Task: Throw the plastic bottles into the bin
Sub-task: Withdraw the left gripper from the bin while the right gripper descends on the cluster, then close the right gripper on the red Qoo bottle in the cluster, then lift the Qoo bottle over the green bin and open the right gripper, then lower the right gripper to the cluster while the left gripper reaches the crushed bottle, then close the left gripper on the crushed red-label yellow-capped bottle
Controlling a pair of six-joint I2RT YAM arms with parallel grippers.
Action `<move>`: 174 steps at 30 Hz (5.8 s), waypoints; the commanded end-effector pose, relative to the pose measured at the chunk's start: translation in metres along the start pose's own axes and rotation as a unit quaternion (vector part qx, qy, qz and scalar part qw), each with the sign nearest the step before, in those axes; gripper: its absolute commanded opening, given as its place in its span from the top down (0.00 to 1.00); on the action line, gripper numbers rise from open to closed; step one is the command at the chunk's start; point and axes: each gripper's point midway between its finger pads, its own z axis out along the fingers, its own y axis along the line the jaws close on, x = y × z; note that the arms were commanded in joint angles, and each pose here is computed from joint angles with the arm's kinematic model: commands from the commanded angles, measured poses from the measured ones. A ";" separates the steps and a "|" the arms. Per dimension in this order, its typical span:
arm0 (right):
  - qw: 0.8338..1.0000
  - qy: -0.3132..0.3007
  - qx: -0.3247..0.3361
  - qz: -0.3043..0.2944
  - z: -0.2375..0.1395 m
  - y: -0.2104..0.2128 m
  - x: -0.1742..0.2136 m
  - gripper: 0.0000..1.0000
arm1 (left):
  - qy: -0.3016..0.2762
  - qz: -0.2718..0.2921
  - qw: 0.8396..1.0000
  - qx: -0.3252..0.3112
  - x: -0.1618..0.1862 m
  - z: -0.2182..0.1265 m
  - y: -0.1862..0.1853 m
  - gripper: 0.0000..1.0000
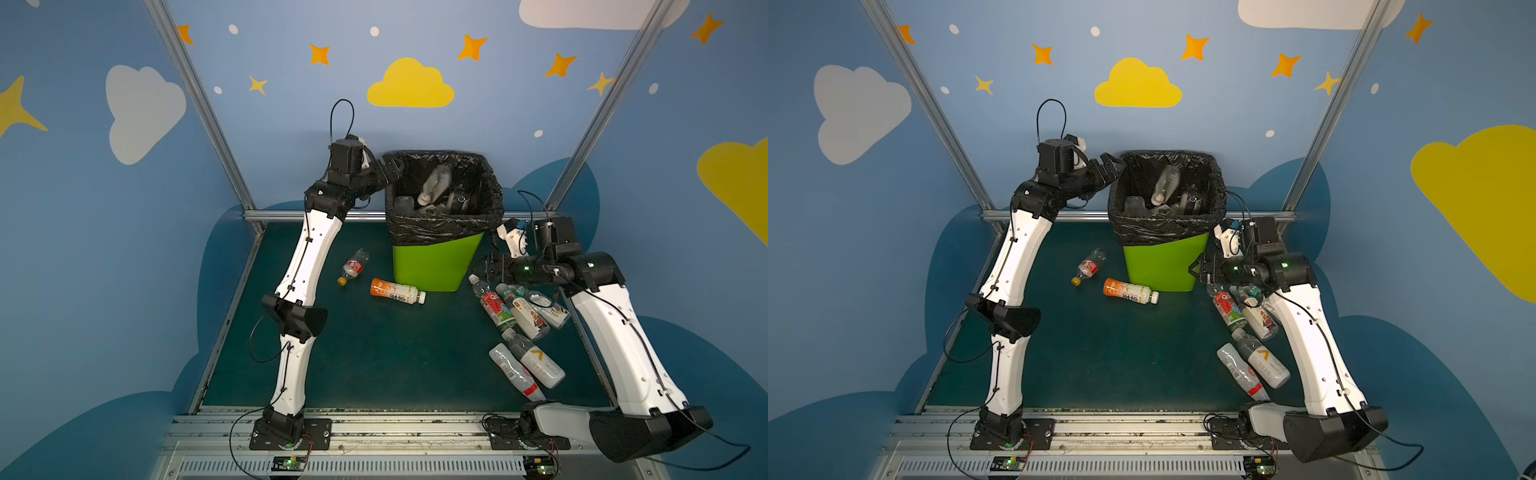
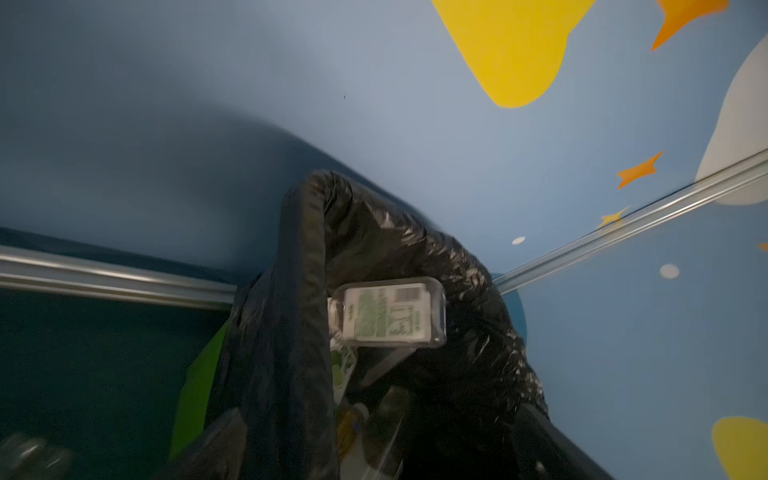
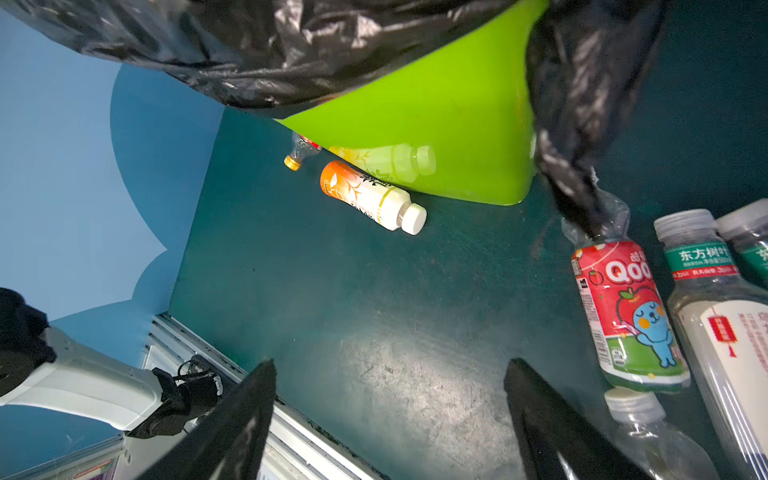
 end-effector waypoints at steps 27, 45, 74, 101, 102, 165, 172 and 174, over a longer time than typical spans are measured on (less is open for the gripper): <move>0.967 0.132 0.198 0.093 0.069 -0.150 0.085 0.13 | 0.110 -0.022 0.982 -0.151 0.227 -0.250 0.141 0.00; 0.940 0.200 0.263 0.081 0.131 -0.209 0.081 0.12 | 0.105 0.014 0.976 -0.192 0.233 -0.273 0.159 0.00; 0.940 0.247 0.199 0.127 0.182 -0.210 0.093 0.41 | 0.074 -0.026 0.974 -0.213 0.231 -0.289 0.168 0.00; 0.968 -0.211 0.129 0.035 -0.105 -0.048 -0.102 0.42 | 0.099 -0.002 0.974 -0.205 0.217 -0.258 0.150 0.00; 0.967 -0.228 0.110 0.009 -0.111 -0.026 -0.125 0.40 | 0.101 0.004 0.974 -0.204 0.214 -0.255 0.147 0.00; 0.990 0.073 0.047 0.109 0.028 -0.046 0.149 0.35 | 0.298 0.208 0.874 -0.322 0.173 -0.001 0.302 0.00; 0.988 0.078 0.065 0.114 0.041 -0.047 0.128 0.37 | 0.321 0.193 0.875 -0.307 0.168 0.040 0.326 0.01; 0.988 0.078 0.065 0.112 0.043 -0.046 0.123 0.37 | 0.328 0.194 0.872 -0.308 0.171 0.048 0.332 0.01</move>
